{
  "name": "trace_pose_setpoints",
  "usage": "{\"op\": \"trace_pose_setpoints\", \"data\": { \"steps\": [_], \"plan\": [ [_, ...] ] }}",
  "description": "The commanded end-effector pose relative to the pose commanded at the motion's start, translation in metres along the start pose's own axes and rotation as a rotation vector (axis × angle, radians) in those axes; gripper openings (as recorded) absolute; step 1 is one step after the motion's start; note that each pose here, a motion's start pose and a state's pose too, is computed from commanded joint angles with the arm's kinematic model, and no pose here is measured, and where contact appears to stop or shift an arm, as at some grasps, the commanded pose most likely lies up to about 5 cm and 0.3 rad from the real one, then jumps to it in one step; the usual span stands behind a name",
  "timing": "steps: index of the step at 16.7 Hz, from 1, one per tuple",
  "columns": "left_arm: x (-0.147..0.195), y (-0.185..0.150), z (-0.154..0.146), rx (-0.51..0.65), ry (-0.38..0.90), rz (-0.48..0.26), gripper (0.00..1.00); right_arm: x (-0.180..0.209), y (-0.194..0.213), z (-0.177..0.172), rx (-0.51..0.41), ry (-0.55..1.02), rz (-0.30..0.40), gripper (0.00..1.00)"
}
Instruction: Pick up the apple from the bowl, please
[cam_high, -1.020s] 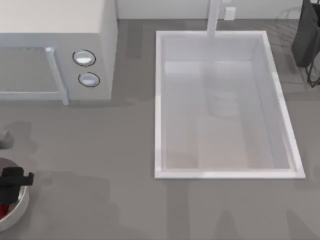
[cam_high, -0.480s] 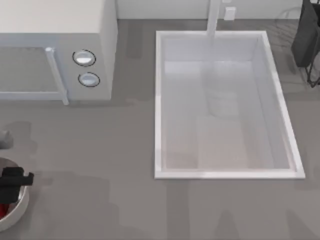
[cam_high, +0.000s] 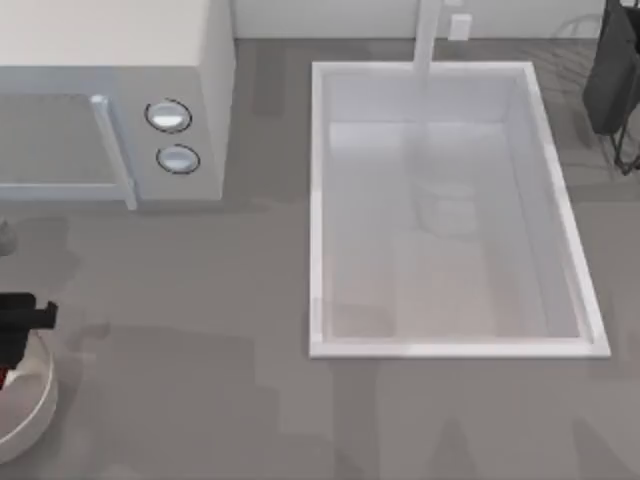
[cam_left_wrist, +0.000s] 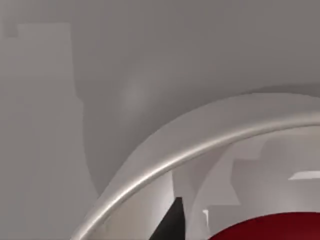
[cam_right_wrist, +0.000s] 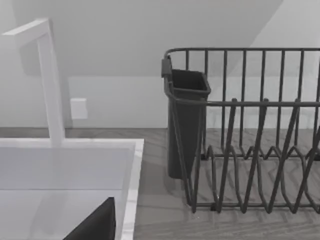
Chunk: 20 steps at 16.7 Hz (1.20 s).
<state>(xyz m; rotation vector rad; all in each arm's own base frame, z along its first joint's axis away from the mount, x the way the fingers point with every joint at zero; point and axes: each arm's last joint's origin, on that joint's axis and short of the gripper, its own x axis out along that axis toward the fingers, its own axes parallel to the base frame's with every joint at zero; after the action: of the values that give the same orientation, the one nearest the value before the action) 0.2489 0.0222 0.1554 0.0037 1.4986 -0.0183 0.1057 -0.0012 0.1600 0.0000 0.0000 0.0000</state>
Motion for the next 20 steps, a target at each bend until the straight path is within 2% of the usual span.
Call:
{"op": "trace_pose_setpoints", "data": {
  "steps": [5, 8, 11, 14, 20],
  "plan": [
    [-0.089, 0.001, 0.024, 0.000, 0.025, -0.002, 0.00, 0.000, 0.000, 0.000, 0.000, 0.000, 0.000, 1.00],
    [-0.149, -0.001, 0.019, 0.000, 0.030, -0.003, 0.00, 0.000, 0.000, 0.000, 0.000, 0.000, 0.000, 1.00],
    [-0.195, -0.003, 0.005, 0.000, 0.008, -0.001, 0.00, 0.000, 0.000, 0.000, 0.000, 0.000, 0.000, 1.00],
    [-0.216, -0.004, -0.005, 0.000, -0.010, 0.001, 0.00, 0.000, 0.000, 0.000, 0.000, 0.000, 0.000, 1.00],
    [-0.213, -0.006, -0.002, -0.003, -0.002, 0.001, 0.00, 0.000, 0.000, 0.000, 0.000, 0.000, 0.000, 1.00]
  ]
}}
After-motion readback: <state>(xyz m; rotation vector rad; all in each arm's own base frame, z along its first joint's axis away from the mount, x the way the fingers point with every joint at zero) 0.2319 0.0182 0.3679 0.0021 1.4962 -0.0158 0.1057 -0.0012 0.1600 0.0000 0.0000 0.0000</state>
